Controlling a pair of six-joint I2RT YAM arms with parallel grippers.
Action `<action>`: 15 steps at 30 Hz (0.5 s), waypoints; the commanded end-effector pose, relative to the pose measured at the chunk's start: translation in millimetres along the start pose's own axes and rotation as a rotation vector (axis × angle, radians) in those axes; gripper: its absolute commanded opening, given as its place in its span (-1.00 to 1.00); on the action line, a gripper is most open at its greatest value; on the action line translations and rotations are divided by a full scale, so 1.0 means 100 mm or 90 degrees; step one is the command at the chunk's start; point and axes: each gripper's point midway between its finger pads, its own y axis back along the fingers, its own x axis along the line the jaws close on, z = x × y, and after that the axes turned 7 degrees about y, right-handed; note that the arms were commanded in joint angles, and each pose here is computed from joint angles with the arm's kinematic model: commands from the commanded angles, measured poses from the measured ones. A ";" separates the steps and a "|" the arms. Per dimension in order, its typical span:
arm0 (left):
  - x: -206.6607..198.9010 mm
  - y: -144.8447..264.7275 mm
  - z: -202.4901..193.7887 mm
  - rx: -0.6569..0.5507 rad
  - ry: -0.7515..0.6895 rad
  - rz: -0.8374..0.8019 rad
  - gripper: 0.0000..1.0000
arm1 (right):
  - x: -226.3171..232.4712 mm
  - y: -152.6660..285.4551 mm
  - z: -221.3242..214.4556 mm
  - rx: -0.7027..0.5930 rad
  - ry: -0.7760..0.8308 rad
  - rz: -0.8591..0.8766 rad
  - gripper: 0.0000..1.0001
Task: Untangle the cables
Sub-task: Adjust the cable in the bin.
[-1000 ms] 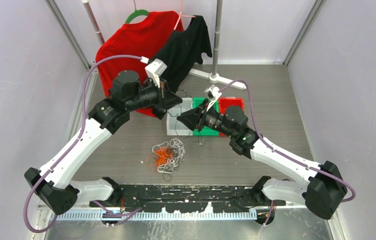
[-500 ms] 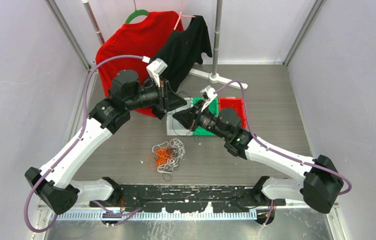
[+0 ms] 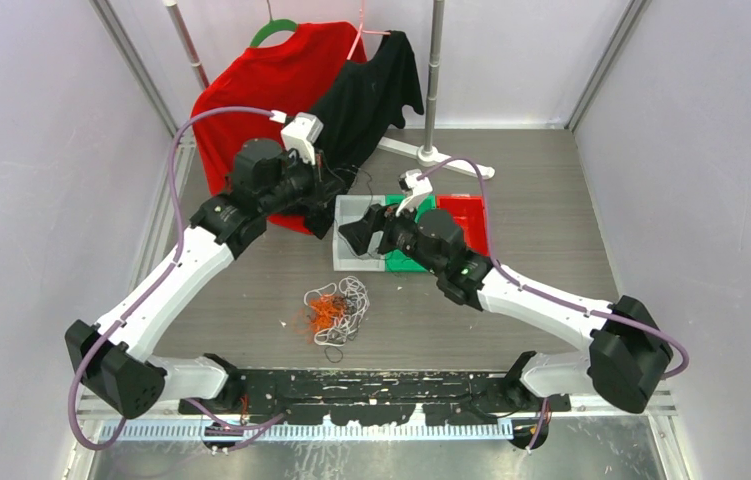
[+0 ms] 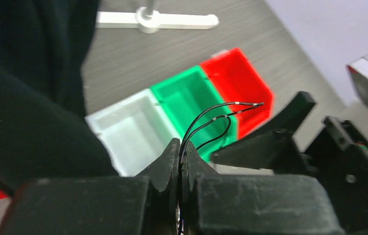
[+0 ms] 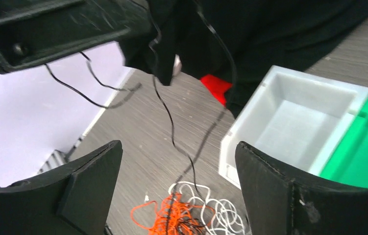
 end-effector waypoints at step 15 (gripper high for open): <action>0.45 -0.08 0.22 -0.060 -0.129 0.134 -1.00 | -0.48 0.00 -0.28 0.109 -0.023 -0.120 1.00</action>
